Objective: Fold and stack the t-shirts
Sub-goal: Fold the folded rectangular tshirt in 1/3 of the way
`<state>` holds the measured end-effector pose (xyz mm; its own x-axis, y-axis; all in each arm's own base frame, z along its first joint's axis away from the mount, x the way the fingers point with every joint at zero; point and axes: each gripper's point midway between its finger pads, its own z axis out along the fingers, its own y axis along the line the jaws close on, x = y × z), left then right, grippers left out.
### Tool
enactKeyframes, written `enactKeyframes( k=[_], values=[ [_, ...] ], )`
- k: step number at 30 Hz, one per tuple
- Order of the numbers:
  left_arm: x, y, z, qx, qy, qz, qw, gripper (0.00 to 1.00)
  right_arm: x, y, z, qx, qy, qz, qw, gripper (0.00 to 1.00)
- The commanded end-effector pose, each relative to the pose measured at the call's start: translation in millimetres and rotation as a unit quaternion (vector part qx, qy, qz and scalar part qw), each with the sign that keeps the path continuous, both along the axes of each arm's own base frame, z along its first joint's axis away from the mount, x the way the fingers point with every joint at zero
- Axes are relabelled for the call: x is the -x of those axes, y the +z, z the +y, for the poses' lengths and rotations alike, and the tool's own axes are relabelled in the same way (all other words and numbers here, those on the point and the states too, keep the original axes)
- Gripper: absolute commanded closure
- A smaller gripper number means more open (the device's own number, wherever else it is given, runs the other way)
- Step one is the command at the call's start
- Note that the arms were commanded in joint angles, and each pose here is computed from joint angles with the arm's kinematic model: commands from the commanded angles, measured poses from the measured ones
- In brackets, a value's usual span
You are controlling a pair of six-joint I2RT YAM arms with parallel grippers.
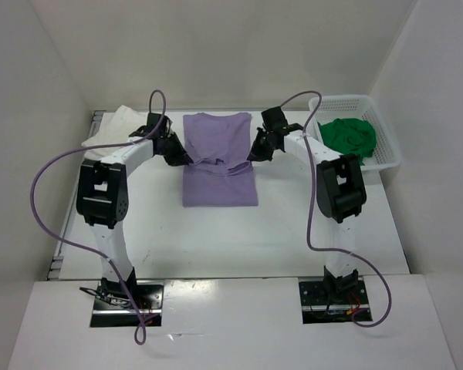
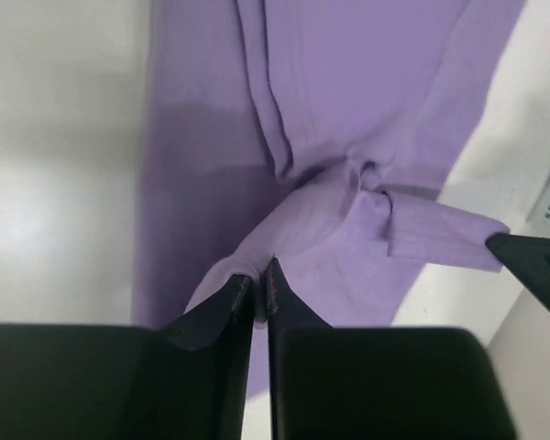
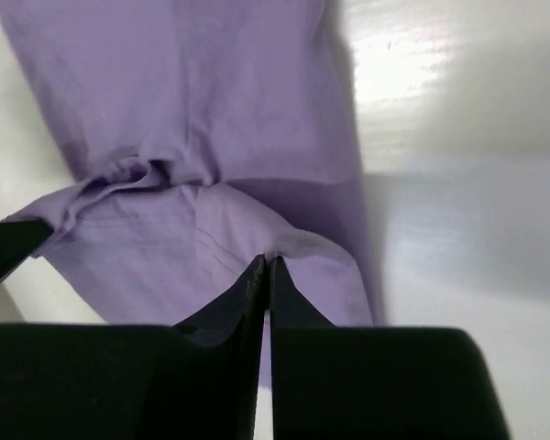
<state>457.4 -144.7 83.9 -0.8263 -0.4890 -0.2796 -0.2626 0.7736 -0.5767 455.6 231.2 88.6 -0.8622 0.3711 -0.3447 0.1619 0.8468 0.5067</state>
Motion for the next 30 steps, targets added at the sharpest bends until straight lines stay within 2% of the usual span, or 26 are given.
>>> enactKeyframes(
  k=[1, 2, 3, 4, 5, 6, 7, 9, 11, 12, 13, 14, 15, 17, 18, 20, 24, 30],
  values=[
    [-18, -15, 7, -0.014, 0.005, -0.004, 1.0, 0.78, -30, 6, 1, 0.008, 0.002, -0.036, 0.999, 0.93],
    [-22, -14, 12, -0.01, 0.016, -0.005, 1.0, 0.69, -39, 11, -1, 0.005, -0.003, -0.045, 0.999, 0.89],
    [-22, -14, 11, -0.008, 0.02, -0.003, 1.0, 0.64, -42, 5, 0, 0.006, -0.003, -0.042, 0.999, 0.84],
    [-26, -4, 17, -0.003, 0.03, -0.015, 0.999, 0.59, -44, 12, 0, 0.006, -0.003, -0.044, 0.999, 0.71],
    [-25, 4, 15, 0.002, 0.027, -0.025, 0.999, 0.56, -44, 12, 0, 0.008, 0.001, -0.046, 0.999, 0.64],
    [-24, 12, 15, 0.003, 0.027, -0.035, 0.999, 0.54, -42, 31, -1, 0.003, 0.0, -0.061, 0.998, 0.58],
    [-23, 35, 17, 0.003, 0.03, -0.062, 0.998, 0.54, -35, 31, -3, 0.003, 0.0, -0.062, 0.998, 0.5],
    [-14, 51, 9, 0.007, 0.021, -0.083, 0.996, 0.56, -28, 60, -11, 0.006, -0.007, -0.097, 0.995, 0.47],
    [15, 51, -22, 0.013, -0.012, -0.08, 0.997, 0.59, -12, 54, -18, 0.012, -0.01, -0.09, 0.996, 0.46],
    [24, 47, -35, 0.014, -0.02, -0.077, 0.997, 0.61, -4, 66, -21, 0.007, -0.01, -0.102, 0.995, 0.5],
    [50, 29, -60, 0.014, -0.049, -0.054, 0.997, 0.61, 15, 46, -22, 0.016, -0.004, -0.077, 0.997, 0.54],
    [62, 19, -70, 0.021, -0.051, -0.036, 0.998, 0.64, 25, 42, -15, 0.016, 0.007, -0.075, 0.997, 0.7],
    [65, 13, -79, 0.029, -0.055, -0.043, 0.997, 0.65, 39, 30, -14, 0.02, 0.014, -0.064, 0.998, 0.79],
    [81, -16, -83, 0.03, -0.056, -0.011, 0.998, 0.68, 57, 15, 0, 0.016, 0.038, -0.049, 0.998, 0.95],
    [82, -24, -82, 0.028, -0.056, -0.002, 0.998, 0.72, 62, 1, 3, 0.022, 0.044, -0.034, 0.998, 0.98],
    [85, -48, -77, 0.008, -0.054, 0.024, 0.998, 0.75, 71, -24, 4, 0.035, 0.05, -0.003, 0.998, 1.0],
    [89, -59, -69, 0.002, -0.045, 0.031, 0.999, 0.77, 85, -53, 8, 0.054, 0.066, 0.026, 0.996, 1.0],
    [137, -76, -56, 0.002, -0.051, 0.069, 0.996, 0.8, 122, -90, -8, 0.084, 0.048, 0.077, 0.992, 1.0]
  ],
)
